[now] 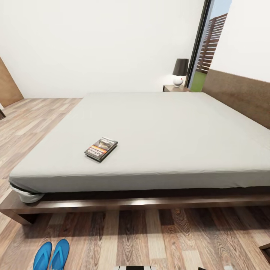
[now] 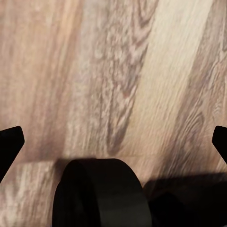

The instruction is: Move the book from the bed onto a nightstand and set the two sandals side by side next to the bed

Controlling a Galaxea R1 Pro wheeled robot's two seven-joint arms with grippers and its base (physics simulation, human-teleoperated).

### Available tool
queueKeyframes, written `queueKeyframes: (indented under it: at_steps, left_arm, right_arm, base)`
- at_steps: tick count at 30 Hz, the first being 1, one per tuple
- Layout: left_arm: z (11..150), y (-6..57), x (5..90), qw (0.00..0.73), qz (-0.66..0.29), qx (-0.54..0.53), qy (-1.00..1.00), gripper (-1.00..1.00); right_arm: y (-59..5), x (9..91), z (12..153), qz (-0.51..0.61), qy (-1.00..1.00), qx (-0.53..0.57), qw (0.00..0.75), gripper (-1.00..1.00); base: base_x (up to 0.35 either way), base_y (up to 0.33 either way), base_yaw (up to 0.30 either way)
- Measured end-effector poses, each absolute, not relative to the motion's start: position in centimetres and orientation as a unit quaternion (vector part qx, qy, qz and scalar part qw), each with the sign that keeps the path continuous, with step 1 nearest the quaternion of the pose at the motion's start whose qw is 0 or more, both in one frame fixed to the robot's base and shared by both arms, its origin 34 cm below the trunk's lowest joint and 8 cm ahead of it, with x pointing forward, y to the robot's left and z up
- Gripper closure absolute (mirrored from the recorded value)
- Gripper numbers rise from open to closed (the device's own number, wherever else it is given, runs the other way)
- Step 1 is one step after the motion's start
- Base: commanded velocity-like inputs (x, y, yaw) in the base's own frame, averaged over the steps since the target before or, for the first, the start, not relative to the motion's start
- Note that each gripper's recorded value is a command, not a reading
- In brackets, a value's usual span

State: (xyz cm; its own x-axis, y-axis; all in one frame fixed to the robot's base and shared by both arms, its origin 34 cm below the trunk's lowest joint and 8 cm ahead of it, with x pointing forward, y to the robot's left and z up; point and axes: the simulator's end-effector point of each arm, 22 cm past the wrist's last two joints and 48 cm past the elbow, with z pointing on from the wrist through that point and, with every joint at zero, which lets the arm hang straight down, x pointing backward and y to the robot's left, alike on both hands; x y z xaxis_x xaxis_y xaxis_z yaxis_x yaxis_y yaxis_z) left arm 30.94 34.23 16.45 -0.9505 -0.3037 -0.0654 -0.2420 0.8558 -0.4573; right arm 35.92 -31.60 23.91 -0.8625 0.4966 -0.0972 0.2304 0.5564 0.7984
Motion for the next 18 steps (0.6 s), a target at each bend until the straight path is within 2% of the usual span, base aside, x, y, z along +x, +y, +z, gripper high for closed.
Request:
queueKeyframes:
  at_steps: [18]
  left_arm:
    - [16.48,34.17,30.96,0.069,-0.229,-0.143,0.960,-1.00]
  right_arm:
    - [-31.46,35.07,23.62,0.420,0.869,0.212,0.154,-1.00]
  base:
    - [0.000,0.000,0.000]
